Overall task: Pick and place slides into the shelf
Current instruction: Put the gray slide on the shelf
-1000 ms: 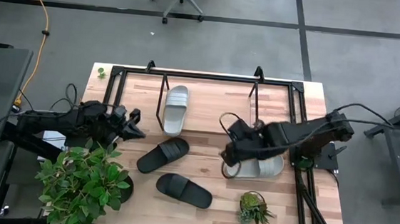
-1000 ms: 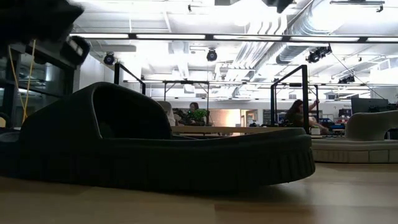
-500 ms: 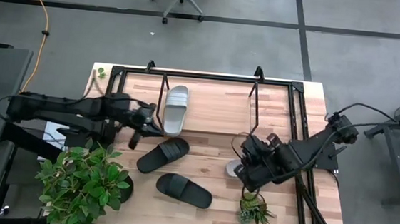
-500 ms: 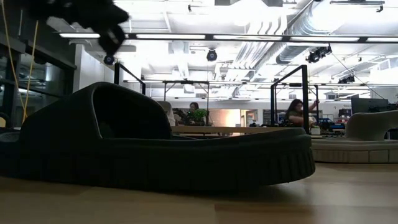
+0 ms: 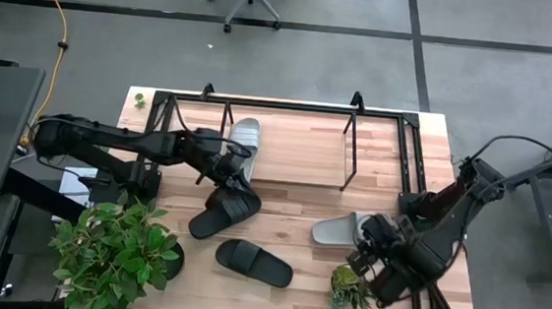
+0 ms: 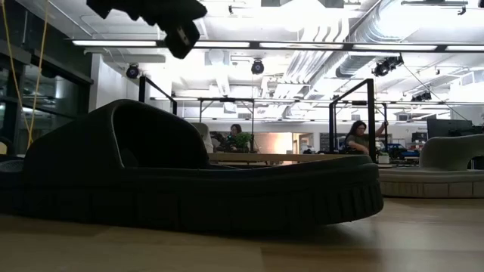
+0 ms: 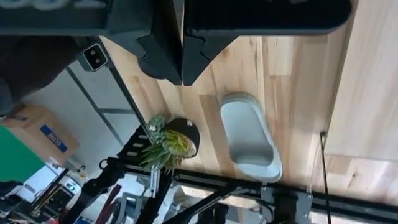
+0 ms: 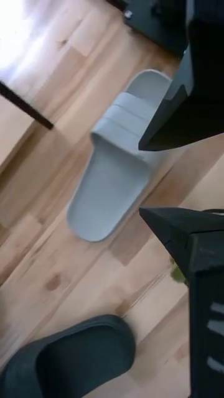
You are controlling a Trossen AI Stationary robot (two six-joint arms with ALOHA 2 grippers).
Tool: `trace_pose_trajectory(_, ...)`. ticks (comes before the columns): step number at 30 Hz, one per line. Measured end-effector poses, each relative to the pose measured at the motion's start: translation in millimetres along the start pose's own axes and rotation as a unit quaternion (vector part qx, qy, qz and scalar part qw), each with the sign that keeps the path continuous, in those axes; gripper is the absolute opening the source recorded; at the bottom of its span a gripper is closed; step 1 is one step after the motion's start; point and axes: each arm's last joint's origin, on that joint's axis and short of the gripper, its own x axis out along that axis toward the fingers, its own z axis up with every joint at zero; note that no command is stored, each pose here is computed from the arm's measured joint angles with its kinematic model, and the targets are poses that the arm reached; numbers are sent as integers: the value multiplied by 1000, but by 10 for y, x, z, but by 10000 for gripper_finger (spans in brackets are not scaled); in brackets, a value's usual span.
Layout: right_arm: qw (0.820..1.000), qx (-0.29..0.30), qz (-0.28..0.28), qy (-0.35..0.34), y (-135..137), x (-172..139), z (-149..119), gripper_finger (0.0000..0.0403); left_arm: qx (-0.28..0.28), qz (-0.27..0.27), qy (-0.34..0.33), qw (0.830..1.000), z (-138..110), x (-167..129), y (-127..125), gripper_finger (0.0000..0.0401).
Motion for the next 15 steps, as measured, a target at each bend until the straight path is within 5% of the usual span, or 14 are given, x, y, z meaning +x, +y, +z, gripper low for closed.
trace_pose_trajectory(15, 998, 30, 61, -14, 91, 248, -324, 147, -16, -39, 91, 995, -233, 256, -66, 0)
